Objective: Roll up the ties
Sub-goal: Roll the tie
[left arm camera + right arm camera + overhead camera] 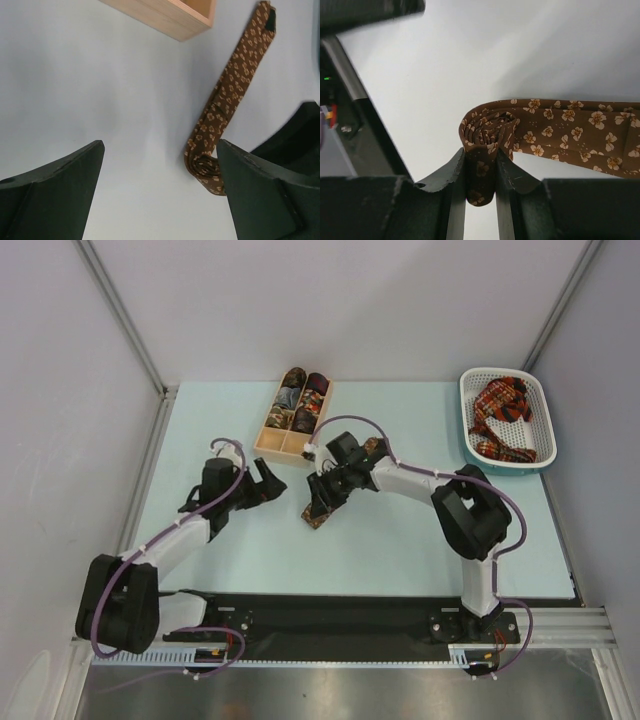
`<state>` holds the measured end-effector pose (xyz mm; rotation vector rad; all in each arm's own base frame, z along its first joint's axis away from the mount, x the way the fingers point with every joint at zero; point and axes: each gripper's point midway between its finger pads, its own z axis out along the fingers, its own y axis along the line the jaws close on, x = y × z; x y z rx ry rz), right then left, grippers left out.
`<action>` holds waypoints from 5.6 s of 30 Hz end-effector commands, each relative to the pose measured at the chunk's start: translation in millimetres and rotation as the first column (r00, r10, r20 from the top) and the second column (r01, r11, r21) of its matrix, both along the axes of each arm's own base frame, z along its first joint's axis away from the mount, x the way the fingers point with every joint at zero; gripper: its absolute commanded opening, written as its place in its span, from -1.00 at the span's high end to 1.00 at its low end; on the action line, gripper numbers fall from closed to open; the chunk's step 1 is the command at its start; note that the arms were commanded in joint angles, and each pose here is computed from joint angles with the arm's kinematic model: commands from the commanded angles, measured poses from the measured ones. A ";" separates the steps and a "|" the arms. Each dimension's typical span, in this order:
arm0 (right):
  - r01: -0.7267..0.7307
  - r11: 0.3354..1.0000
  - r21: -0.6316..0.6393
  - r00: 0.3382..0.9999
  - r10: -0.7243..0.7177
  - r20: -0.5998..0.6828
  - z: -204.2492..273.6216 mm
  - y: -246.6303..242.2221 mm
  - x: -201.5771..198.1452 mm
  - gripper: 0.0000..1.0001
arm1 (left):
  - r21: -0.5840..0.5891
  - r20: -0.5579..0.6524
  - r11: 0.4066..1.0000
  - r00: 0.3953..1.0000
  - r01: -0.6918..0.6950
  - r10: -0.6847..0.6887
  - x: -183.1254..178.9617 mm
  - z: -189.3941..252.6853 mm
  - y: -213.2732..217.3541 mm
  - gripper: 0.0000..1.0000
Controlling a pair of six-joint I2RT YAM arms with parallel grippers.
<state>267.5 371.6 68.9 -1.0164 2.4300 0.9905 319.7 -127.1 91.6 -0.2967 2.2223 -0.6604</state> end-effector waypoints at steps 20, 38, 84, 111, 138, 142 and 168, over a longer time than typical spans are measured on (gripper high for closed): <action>0.068 0.971 0.231 0.898 0.042 -0.439 -28.4 -6.9 30.3 0.79 | 0.369 0.161 0.811 0.828 0.454 -0.537 -19.4 11.6 -101.6 -0.99; 0.057 0.993 0.104 0.906 -0.008 -0.423 -58.1 -20.8 39.1 0.81 | 0.572 -0.151 0.591 0.781 0.569 -0.606 -7.1 -47.4 -123.5 -0.98; 0.131 0.991 0.031 0.913 -0.108 -0.392 -45.2 -35.4 38.1 0.54 | 0.521 -0.335 0.463 0.671 0.717 -0.661 -30.7 -86.3 -132.9 0.05; 0.449 0.884 0.131 0.877 -0.409 -0.251 25.9 -101.7 94.8 0.04 | 0.501 -0.391 0.443 0.651 0.744 -0.651 -37.7 -99.8 -128.5 0.36; 0.250 0.966 0.070 0.468 -0.184 0.864 94.1 -62.9 -88.9 0.07 | 0.450 -0.415 0.488 0.659 0.748 -0.627 -38.2 -88.8 -137.3 0.36; 0.228 0.971 -0.066 0.409 -0.034 0.912 88.2 -19.5 -101.9 0.03 | 0.440 -0.424 0.491 0.656 0.752 -0.625 -40.8 -88.2 -137.6 0.36; 0.539 0.578 -0.613 0.511 0.354 0.783 -31.8 16.7 3.4 -0.17 | 0.321 -0.598 0.473 0.563 0.820 -0.570 -56.2 -96.5 -140.3 0.36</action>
